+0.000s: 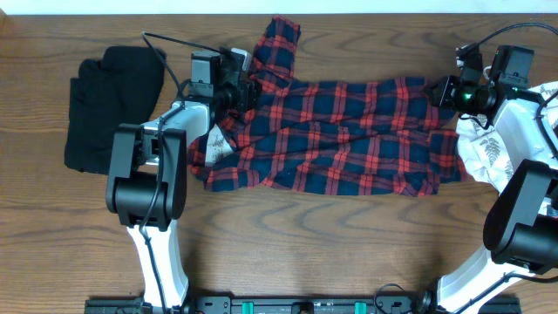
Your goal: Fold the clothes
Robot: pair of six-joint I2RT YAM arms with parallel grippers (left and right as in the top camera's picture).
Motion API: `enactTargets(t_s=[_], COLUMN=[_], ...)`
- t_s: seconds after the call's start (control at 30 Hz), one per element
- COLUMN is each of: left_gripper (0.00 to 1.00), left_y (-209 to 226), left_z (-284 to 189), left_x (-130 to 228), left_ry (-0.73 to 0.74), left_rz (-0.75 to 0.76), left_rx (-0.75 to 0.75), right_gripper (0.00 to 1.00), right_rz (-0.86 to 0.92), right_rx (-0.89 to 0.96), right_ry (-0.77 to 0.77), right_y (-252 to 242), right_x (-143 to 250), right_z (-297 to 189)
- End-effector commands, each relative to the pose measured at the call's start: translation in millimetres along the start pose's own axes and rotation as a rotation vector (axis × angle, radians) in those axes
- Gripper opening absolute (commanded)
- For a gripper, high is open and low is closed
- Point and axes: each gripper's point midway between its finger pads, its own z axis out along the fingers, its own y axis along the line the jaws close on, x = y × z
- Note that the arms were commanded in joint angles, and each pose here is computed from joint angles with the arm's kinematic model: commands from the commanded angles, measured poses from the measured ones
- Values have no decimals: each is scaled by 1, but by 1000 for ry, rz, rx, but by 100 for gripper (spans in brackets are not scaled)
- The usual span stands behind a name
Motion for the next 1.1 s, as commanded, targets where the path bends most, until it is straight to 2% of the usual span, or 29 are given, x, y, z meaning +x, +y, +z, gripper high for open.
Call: enactTargets(t_s=[0.0, 0.07, 0.1, 0.23, 0.4, 0.53, 0.83, 1.07], left_gripper=[39, 19, 14, 6, 6, 6, 6, 12], left_y=[7, 9, 10, 14, 15, 11, 4, 1], left_z=[11, 9, 8, -5, -32, -48, -54, -60], left_x=[17, 14, 10, -12, -45, -56, -31, -26], left_ry=[36, 25, 16, -34, -110, -122, -7, 25], left_rz=[6, 6, 8, -6, -8, -24, -91, -106], left_rx=[-11, -15, -17, -30, -46, -47, -34, -34], right_gripper=[3, 3, 3, 3, 3, 3, 3, 4], right_rz=[6, 7, 7, 8, 8, 9, 17, 20], right_rx=[-1, -1, -1, -1, 0, 0, 1, 2], right_ry=[-8, -7, -7, -6, -5, -5, 8, 10], right_y=[3, 3, 3, 3, 3, 3, 3, 2], right_x=[-2, -1, -1, -1, -1, -1, 2, 3], right_z=[-6, -6, -6, -6, -6, -6, -6, -6])
